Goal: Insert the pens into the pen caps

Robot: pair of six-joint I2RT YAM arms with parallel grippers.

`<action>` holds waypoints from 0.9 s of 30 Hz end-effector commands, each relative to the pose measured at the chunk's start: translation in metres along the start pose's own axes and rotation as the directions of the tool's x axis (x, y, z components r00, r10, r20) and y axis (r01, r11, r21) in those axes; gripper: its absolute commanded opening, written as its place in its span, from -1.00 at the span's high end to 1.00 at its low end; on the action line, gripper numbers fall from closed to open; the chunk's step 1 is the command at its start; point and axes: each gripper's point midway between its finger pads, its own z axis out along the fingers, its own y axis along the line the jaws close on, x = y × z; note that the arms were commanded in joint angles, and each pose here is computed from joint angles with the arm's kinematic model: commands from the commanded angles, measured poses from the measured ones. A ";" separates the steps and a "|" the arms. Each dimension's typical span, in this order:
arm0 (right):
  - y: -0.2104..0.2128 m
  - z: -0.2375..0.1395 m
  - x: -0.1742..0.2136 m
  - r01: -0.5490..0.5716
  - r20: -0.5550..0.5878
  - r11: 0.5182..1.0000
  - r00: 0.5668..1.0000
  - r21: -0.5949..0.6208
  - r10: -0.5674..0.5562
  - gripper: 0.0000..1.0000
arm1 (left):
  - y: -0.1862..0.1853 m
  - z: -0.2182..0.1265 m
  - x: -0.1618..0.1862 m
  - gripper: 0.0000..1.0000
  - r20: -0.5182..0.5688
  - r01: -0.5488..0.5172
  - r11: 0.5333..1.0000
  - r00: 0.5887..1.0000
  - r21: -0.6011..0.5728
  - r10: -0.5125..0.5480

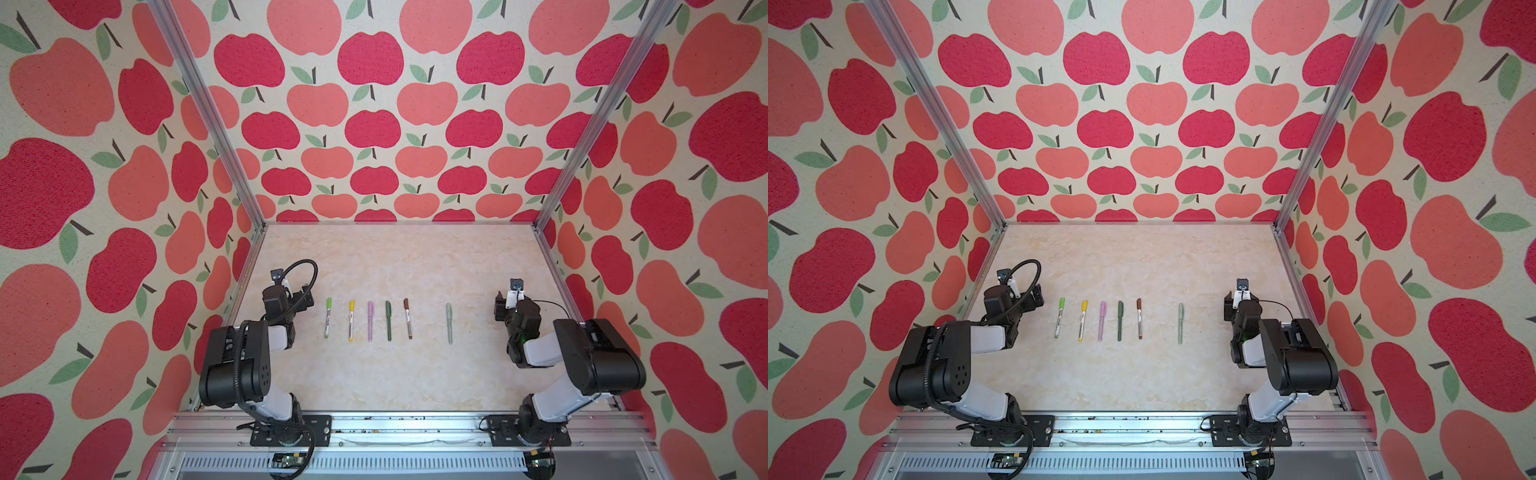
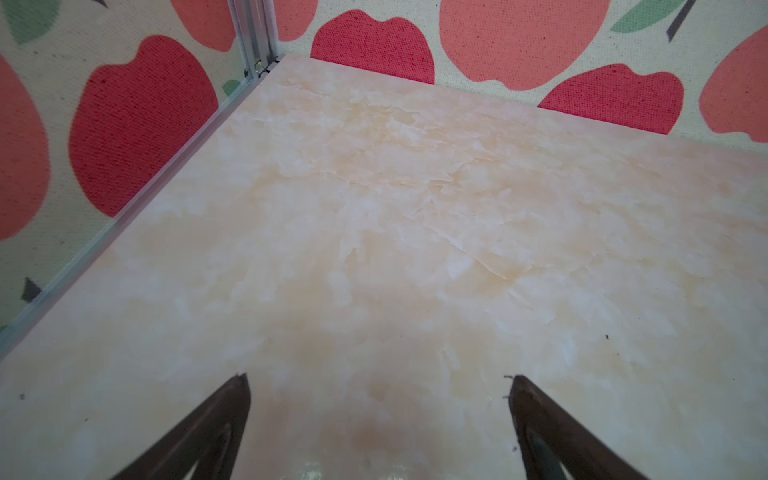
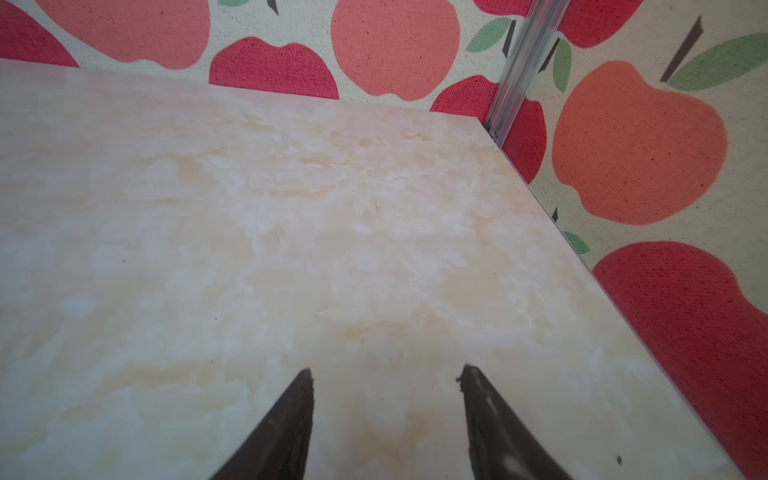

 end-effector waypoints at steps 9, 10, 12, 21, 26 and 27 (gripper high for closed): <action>0.001 0.015 -0.012 -0.021 -0.025 0.998 0.999 -0.056 0.019 -0.99 | -0.014 -0.001 -0.014 -0.99 0.097 -0.091 0.996 0.991 0.020 0.089; 0.001 0.015 -0.012 -0.019 -0.023 0.998 1.000 -0.055 0.018 -0.99 | -0.014 -0.002 -0.014 -0.99 0.096 -0.094 0.995 0.991 0.015 0.092; 0.001 0.014 -0.013 -0.019 -0.018 0.998 1.000 -0.053 0.018 -0.99 | -0.014 -0.002 -0.014 -0.99 0.098 -0.095 0.995 0.991 0.014 0.094; 0.011 0.016 -0.013 -0.007 -0.030 0.993 1.000 -0.116 0.004 -0.99 | -0.014 -0.002 -0.014 -0.99 0.098 -0.095 0.995 0.991 0.012 0.093; 0.010 0.016 -0.012 -0.022 -0.032 0.991 0.999 -0.129 0.018 -0.99 | -0.012 -0.001 -0.014 -0.99 0.096 -0.088 0.996 0.992 0.002 0.087; 0.010 0.015 -0.013 -0.022 -0.025 0.992 1.000 -0.127 0.019 -0.99 | -0.012 -0.001 -0.014 -0.99 0.097 -0.087 0.996 0.992 0.002 0.086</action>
